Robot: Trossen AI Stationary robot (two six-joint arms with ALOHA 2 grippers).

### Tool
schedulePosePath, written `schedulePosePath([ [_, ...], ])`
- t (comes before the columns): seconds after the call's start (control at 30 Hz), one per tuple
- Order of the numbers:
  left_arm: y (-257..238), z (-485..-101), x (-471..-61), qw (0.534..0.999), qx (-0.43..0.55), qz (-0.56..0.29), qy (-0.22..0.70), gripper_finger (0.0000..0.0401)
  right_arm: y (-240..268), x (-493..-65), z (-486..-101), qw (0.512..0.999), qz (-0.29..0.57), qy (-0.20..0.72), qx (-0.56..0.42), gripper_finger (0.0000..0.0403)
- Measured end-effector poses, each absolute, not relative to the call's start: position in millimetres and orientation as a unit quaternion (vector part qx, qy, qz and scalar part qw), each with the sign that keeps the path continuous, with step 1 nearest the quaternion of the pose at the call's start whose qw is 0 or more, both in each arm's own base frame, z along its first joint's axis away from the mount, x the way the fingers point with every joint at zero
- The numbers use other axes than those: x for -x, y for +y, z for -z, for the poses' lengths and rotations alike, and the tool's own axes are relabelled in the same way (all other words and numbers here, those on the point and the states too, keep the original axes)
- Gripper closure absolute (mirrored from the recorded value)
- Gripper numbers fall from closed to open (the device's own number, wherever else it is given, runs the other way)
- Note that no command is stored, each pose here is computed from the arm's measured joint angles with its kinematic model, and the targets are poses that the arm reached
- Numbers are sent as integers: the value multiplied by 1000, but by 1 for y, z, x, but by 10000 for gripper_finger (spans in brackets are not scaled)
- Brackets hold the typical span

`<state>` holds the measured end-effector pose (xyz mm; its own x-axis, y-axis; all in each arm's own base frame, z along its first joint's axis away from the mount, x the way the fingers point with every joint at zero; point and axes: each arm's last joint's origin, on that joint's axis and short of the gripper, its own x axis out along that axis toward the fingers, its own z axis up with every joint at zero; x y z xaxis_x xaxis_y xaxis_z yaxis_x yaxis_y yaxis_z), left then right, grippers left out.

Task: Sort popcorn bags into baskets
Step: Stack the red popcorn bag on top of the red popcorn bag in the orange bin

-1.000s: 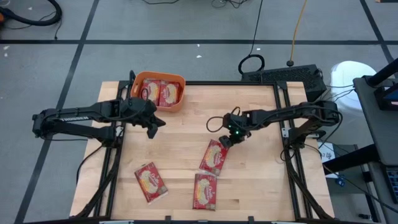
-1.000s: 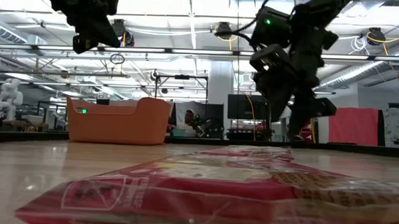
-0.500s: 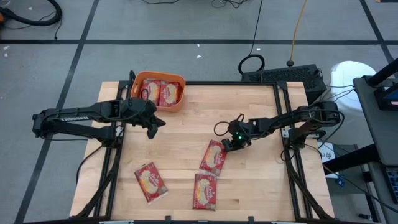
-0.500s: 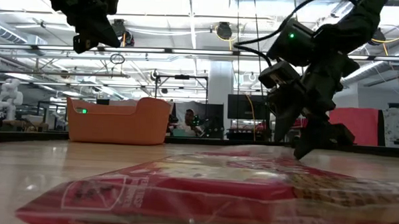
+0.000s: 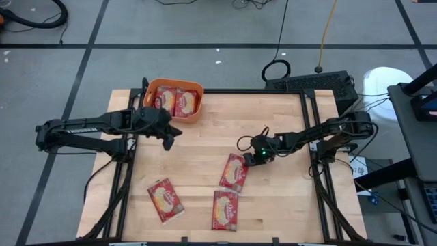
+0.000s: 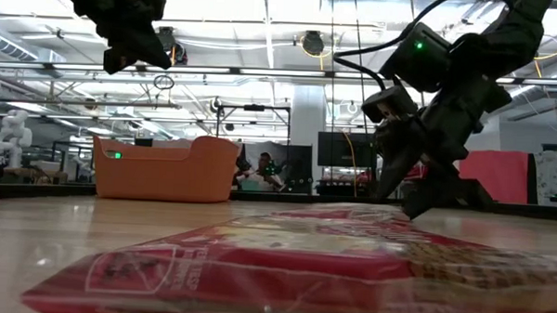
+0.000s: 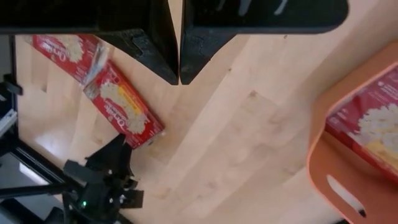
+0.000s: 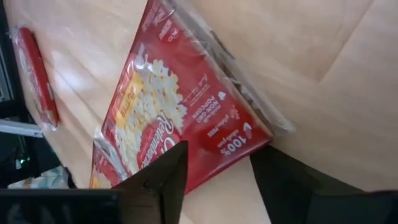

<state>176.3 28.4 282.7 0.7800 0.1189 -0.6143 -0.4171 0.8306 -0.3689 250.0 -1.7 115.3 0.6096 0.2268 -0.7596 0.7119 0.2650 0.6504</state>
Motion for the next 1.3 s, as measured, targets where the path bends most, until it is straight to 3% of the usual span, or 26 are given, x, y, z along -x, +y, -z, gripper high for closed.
schedulePosePath([
  [0.6,31,-287,-179,919,238,-166,266,382,-5,-254,-118,704,203,359,-578,394],
  [0.9,32,-286,-182,916,243,-184,259,382,-8,-267,-132,736,152,282,-596,402],
  [1.03,33,-284,-197,921,257,-150,250,376,-8,-267,-132,736,150,282,-597,403],
  [1.3,37,-266,-252,916,256,-68,300,306,-8,-269,-135,755,133,273,-581,403],
])
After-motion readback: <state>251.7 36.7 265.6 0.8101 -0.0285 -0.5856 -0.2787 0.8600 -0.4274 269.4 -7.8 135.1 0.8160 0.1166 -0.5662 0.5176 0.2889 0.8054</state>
